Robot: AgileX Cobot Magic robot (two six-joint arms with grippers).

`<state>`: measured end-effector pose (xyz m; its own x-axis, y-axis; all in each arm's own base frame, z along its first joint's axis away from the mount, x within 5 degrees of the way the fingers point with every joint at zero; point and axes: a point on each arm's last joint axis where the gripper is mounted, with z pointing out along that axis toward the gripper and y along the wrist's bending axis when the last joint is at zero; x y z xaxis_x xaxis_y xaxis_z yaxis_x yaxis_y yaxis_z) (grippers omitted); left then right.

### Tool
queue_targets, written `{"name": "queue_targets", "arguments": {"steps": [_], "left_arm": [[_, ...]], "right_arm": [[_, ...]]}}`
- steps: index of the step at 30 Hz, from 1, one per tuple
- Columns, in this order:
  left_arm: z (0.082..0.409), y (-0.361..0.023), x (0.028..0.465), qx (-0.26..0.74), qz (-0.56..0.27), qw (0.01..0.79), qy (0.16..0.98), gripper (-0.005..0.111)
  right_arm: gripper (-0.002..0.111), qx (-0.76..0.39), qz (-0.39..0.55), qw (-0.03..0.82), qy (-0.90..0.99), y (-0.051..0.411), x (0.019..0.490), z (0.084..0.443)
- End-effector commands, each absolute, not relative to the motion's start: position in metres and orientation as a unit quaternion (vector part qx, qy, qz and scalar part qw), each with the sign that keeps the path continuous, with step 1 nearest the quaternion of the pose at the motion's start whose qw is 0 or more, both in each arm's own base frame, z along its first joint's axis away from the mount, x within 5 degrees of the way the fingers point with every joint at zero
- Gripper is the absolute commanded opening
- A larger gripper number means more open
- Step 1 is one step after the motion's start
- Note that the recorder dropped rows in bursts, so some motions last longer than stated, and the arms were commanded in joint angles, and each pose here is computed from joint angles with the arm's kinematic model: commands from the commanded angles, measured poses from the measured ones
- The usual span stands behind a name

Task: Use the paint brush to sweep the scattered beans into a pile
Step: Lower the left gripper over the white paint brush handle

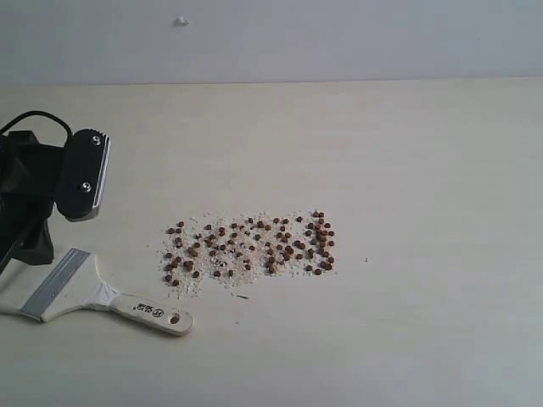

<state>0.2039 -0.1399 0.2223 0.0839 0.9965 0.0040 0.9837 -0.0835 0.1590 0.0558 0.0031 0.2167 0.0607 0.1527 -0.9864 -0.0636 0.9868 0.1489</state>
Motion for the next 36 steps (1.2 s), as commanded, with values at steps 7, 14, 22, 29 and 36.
{"name": "queue_targets", "arguments": {"steps": [7,14,22,29,36], "left_arm": [[0.2161,-0.1363,0.1999,0.737,0.062,0.038,0.672,0.0],[0.2162,-0.1369,0.2001,0.737,0.06,0.042,0.672,0.0],[0.216,-0.1385,0.1994,0.734,0.051,0.045,0.676,0.0],[0.2127,-0.1381,0.1985,0.734,0.051,0.049,0.675,0.0],[0.2092,-0.1375,0.1975,0.737,0.051,0.051,0.672,0.0]], "right_arm": [[0.0,0.031,0.074,0.733,0.675,0.0031,0.0553,0.2171],[0.0,0.031,0.074,0.733,0.675,0.0031,0.0553,0.2171],[0.0,0.031,0.074,0.733,0.675,0.0031,0.0553,0.2171],[0.0,0.031,0.074,0.733,0.675,0.0031,0.0553,0.2171],[0.0,0.031,0.074,0.733,0.675,0.0031,0.0553,0.2171]]}}
